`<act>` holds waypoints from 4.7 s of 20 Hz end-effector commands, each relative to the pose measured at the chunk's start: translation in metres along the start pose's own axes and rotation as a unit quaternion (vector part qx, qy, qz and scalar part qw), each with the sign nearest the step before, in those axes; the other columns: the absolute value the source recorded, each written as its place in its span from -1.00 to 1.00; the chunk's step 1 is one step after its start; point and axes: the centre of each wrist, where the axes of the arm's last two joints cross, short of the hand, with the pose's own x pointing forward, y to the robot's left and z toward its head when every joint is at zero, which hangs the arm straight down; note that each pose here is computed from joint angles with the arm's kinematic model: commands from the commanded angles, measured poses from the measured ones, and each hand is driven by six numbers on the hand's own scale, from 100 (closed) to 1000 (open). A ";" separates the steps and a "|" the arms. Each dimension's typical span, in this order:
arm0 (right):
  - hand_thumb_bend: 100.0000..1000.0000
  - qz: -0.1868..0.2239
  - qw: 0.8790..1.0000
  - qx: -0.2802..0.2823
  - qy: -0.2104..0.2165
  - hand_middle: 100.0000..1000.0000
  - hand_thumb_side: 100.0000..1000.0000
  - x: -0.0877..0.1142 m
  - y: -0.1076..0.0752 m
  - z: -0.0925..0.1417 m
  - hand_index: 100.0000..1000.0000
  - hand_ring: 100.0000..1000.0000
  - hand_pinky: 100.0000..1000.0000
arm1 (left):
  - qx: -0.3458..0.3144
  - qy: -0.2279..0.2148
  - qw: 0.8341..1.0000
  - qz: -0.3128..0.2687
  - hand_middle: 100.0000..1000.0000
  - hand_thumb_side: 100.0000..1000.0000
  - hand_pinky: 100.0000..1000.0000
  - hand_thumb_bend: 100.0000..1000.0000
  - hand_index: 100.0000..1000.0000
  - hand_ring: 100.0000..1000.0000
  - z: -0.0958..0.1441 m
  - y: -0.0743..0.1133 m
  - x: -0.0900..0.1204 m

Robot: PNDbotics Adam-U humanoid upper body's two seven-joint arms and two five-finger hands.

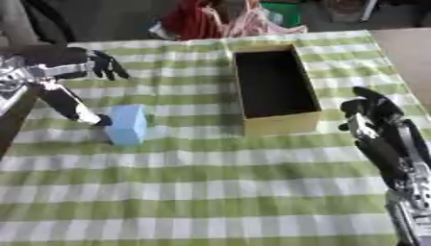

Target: Pick up objects on the table and place them in the box.

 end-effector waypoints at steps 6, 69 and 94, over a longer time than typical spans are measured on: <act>-1.00 0.010 1.000 0.004 -0.010 0.21 -0.18 0.005 -0.004 -0.003 0.70 0.49 0.07 | -0.029 0.010 1.000 -0.002 0.51 -0.49 0.40 0.02 0.73 0.46 -0.007 0.007 -0.002; -1.00 -0.027 0.995 0.096 -0.016 0.18 -0.16 0.006 0.031 -0.013 0.69 0.48 0.06 | 0.243 -0.123 0.962 -0.021 -0.12 -1.00 0.28 -0.54 0.44 0.21 -0.137 0.034 0.115; -1.00 -0.022 0.995 0.096 -0.016 0.17 -0.16 0.006 0.028 -0.014 0.68 0.48 0.06 | 0.306 -0.139 0.942 -0.006 0.44 -0.52 0.34 -0.22 0.67 0.40 -0.109 0.040 0.100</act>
